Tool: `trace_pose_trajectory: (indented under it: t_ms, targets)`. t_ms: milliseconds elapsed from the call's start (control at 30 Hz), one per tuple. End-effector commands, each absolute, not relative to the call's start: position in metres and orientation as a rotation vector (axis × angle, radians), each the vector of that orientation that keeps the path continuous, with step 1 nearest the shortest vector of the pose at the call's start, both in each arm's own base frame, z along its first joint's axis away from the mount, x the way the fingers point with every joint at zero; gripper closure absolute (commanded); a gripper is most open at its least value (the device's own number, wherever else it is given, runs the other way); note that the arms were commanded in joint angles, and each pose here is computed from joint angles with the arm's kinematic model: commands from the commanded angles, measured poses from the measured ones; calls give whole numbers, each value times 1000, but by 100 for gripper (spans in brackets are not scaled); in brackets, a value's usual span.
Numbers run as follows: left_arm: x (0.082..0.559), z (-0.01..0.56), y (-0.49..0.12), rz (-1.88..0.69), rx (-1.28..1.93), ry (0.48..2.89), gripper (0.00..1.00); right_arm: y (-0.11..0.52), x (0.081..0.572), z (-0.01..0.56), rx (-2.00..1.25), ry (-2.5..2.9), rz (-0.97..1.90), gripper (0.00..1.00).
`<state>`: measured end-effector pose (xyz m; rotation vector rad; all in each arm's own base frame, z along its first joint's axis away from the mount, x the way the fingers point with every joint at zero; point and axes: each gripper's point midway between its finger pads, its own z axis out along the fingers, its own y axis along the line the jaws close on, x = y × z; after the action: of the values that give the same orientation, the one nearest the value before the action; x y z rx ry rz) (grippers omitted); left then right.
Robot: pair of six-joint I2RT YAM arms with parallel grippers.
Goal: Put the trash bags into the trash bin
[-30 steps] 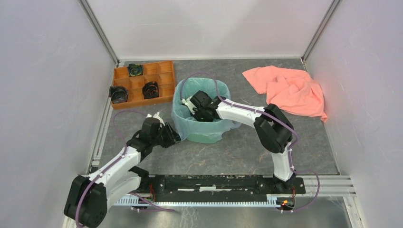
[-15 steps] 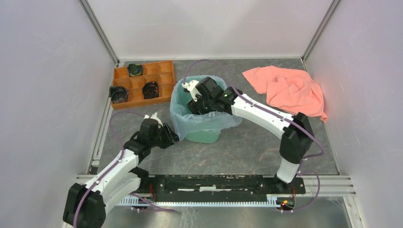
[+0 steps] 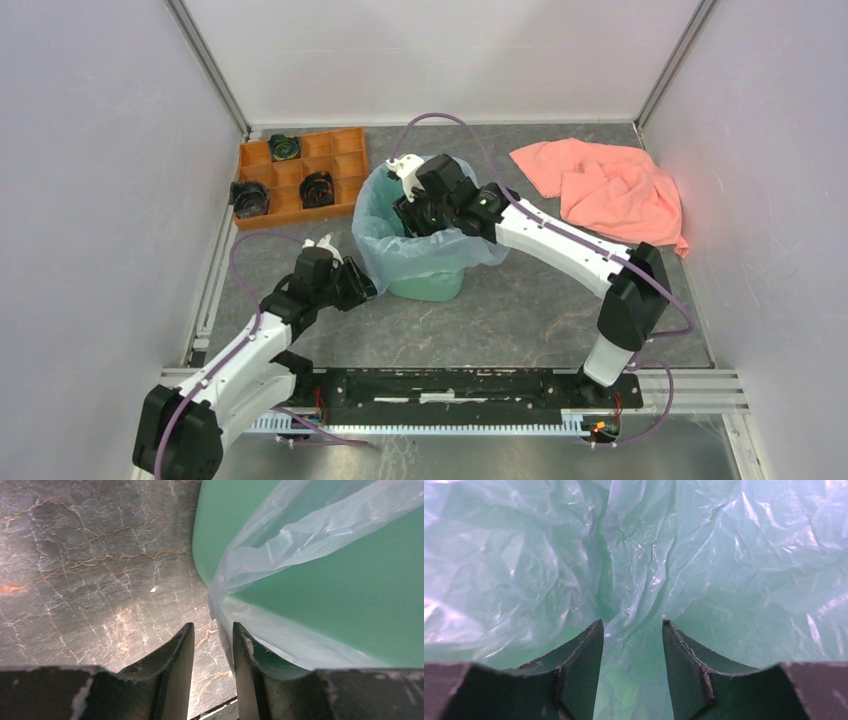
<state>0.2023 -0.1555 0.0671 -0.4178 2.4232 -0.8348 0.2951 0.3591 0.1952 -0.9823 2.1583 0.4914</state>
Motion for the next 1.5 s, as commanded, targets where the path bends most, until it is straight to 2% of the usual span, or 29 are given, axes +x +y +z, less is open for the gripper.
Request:
trace_pose_trajectory:
  t_ms: [0,167,300,433,700,733,867,933,1067,1167,1333,1467]
  targets:
    - [207,95,-165,-912,-383,2369,58,365,314,158,-833,2175,465,49]
    - [205,106,-163,-920,-376,2339,57,354,312,134,-741,2209,420,49]
    - [207,108,-161,-906,-382,2326,57,343,315,162,-690,2146,348,31]
    - [209,105,-154,-842,-391,2329,57,340,314,193,-686,2107,360,21]
    - [207,110,-149,-815,-396,2327,55,338,305,207,-672,2076,421,10]
    - [206,116,-148,-818,-400,2321,53,339,307,205,-673,2071,420,9]
    - [195,144,-144,-844,-426,2283,32,345,308,193,-714,2098,420,11]
    - [190,163,-138,-839,-429,2241,29,348,306,195,-711,2080,456,10]
    - [175,197,-120,-799,-453,2175,19,364,296,196,-732,2060,613,2]
    - [166,233,-120,-855,-414,2101,13,368,295,189,-734,2107,632,2]
    - [158,302,-158,-1119,-158,1972,1,355,300,193,-688,2156,546,2]
    - [150,359,-186,-1337,40,1829,0,349,302,197,-712,2191,481,2]
